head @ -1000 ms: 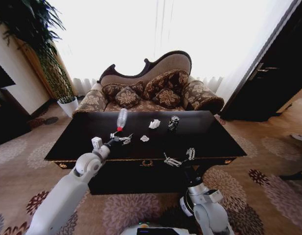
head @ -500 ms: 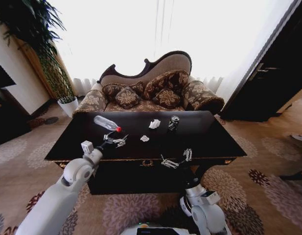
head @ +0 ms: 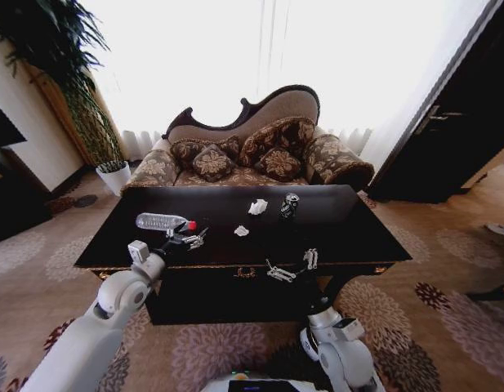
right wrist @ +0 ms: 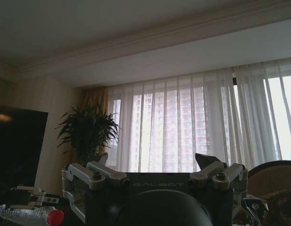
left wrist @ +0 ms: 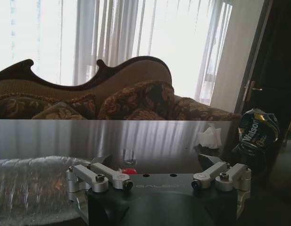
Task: Move to the front of the table and place the trash on the table into the trash bin.
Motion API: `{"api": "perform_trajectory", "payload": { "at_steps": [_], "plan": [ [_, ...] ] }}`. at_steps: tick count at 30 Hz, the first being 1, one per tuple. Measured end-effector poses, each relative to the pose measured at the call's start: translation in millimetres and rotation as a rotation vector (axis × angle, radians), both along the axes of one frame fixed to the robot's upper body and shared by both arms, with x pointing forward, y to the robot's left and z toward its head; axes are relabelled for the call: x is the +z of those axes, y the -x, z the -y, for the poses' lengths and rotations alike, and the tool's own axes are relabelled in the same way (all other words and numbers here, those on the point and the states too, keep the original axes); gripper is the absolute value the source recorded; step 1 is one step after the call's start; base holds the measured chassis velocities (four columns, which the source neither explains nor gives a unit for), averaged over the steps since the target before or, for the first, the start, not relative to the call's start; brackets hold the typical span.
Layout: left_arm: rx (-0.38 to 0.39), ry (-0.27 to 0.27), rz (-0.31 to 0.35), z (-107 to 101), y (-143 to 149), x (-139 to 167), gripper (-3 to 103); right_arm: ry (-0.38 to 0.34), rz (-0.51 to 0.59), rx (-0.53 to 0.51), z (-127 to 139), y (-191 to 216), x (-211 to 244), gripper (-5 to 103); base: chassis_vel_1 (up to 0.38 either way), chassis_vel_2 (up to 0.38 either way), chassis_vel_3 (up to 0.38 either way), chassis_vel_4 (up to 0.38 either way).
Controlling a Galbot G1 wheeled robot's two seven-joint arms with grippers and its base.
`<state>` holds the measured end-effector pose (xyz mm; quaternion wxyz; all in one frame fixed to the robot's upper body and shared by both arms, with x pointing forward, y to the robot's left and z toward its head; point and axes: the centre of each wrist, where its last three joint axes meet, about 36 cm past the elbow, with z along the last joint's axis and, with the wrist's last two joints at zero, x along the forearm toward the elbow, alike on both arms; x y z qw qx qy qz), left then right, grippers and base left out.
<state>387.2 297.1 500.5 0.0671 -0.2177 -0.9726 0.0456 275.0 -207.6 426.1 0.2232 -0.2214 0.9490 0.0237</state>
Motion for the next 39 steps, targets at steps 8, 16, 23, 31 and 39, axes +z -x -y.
{"api": "perform_trajectory", "payload": {
  "at_steps": [8, 16, 23, 31, 39],
  "plan": [
    [-0.004, -0.013, 0.002, -2, 5, 0, 100, 0.003, 0.000, -0.004, 3, -1, -1, 100, 0.000, 0.000, 0.000, 0.000],
    [-0.008, -0.012, 0.009, 3, 16, -1, 100, 0.006, -0.002, -0.007, 5, 1, -1, 100, 0.000, 0.000, 0.000, 0.000],
    [-0.008, -0.005, 0.079, 0, 27, 23, 100, 0.005, 0.000, -0.004, 5, 3, 0, 100, 0.000, 0.000, 0.000, 0.000],
    [0.002, -0.078, 0.062, -3, 95, 54, 100, 0.005, -0.002, -0.002, 5, 2, -1, 100, 0.000, 0.000, 0.000, 0.000],
    [0.112, -0.177, -0.051, -6, 126, 50, 100, -0.010, 0.001, 0.005, 7, -1, -3, 100, 0.000, 0.000, 0.000, 0.000]
  ]
}}
